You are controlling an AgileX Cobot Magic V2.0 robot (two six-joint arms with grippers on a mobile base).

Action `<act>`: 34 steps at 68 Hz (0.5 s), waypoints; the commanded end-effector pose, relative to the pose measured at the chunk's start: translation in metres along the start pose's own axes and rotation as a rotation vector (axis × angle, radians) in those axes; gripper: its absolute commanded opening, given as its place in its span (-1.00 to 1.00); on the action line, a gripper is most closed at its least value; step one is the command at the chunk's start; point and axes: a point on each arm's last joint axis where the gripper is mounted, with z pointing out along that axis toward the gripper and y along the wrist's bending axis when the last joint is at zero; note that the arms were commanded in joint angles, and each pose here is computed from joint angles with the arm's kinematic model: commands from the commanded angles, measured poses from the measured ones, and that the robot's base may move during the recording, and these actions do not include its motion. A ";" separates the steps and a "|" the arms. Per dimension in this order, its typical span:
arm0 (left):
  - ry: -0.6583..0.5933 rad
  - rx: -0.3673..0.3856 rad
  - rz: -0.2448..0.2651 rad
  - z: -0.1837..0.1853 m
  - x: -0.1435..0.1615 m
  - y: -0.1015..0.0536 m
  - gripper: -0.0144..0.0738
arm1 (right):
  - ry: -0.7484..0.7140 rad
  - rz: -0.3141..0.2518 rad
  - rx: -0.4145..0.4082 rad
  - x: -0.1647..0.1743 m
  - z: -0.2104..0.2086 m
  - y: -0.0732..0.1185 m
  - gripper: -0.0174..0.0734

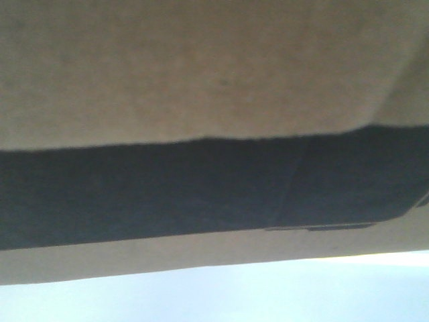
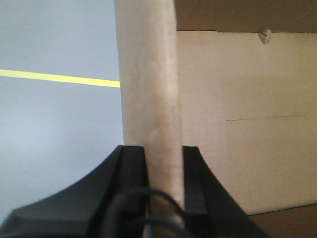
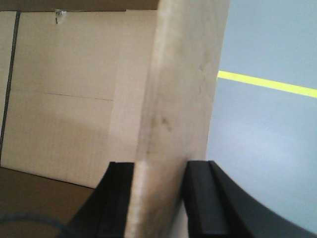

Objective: Grab box from left shelf to table start
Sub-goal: 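Hold the box with both grippers while the base turns away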

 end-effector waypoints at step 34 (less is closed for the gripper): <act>-0.071 0.101 -0.016 -0.008 -0.010 -0.009 -0.88 | -0.135 -0.020 0.000 -0.016 -0.005 0.002 -0.47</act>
